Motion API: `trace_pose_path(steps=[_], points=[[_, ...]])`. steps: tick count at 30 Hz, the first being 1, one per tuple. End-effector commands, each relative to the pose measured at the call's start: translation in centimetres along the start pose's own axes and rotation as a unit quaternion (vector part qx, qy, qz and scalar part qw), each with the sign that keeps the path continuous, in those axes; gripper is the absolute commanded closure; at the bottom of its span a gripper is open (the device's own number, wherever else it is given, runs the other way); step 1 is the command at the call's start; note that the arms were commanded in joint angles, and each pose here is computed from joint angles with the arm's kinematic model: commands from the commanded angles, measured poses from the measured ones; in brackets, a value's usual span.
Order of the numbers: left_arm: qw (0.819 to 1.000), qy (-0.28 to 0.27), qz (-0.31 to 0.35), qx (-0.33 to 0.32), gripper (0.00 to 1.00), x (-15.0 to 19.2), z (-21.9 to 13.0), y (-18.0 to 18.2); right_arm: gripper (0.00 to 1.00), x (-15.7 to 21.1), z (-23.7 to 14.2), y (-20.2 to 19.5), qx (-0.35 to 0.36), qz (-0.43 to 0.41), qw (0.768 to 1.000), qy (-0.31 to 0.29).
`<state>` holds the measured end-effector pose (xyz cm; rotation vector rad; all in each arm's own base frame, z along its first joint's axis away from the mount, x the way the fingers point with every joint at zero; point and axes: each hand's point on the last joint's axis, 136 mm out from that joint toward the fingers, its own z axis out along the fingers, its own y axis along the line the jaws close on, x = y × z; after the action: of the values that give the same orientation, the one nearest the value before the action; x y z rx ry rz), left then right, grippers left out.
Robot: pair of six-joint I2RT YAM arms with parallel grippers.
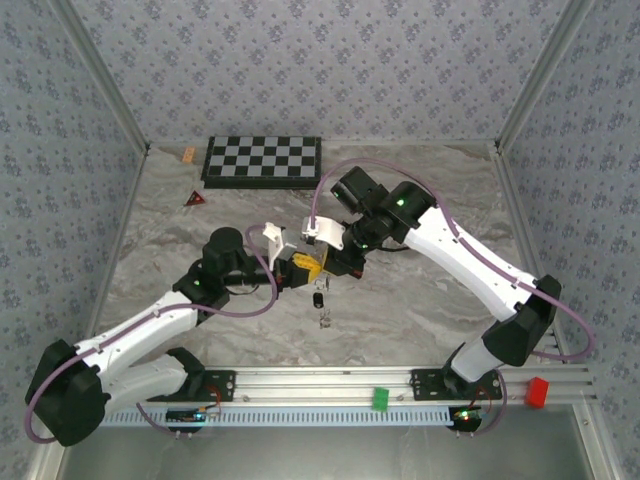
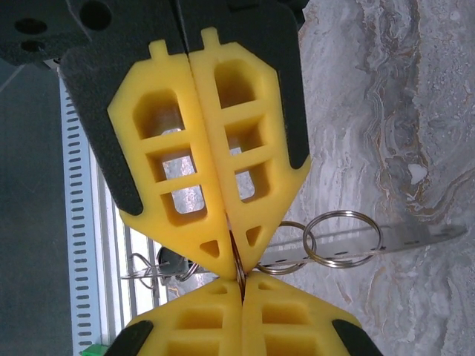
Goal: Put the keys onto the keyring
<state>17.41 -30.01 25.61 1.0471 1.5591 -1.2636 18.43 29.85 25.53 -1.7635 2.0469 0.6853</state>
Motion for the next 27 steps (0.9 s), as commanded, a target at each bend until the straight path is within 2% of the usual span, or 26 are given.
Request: trace_pose_path(steps=[1, 8, 11, 13, 15, 18, 20, 27], points=[[1.0, -0.001, 0.006, 0.007, 1.0, -0.8, 0.1, -0.3, 1.0, -1.7, -1.3, 1.5, -0.016, -0.026, 0.998, -0.048], [1.0, -0.01, 0.009, -0.002, 1.0, -1.0, 0.0, -0.1, 1.0, -1.6, -1.5, 1.2, -0.005, -0.025, 0.998, -0.055], [0.999, -0.028, 0.016, -0.014, 1.0, -1.6, -0.4, 0.0, 0.93, -1.5, -1.7, 0.9, 0.003, -0.017, 0.998, -0.066], [0.999, -0.042, 0.021, -0.023, 1.0, -2.0, -0.8, -0.1, 0.84, -1.4, -2.1, 0.5, 0.014, -0.008, 0.997, -0.08], [0.998, -0.058, 0.026, -0.028, 1.0, -2.6, -1.2, -0.3, 0.83, -1.4, -2.6, 0.3, 0.018, 0.001, 0.994, -0.106], [0.996, -0.077, 0.033, -0.03, 1.0, -3.6, -1.7, -0.7, 0.72, -1.3, -3.7, -0.1, 0.036, 0.014, 0.987, -0.154], [0.995, -0.086, 0.035, -0.031, 1.0, -4.1, -1.9, -0.8, 0.69, -1.3, -4.6, -0.2, 0.05, 0.022, 0.979, -0.196], [0.989, -0.136, 0.037, -0.039, 1.0, -6.4, -2.5, -0.9, 0.6, -1.3, -6.9, -0.6, 0.084, 0.062, 0.927, -0.359]])
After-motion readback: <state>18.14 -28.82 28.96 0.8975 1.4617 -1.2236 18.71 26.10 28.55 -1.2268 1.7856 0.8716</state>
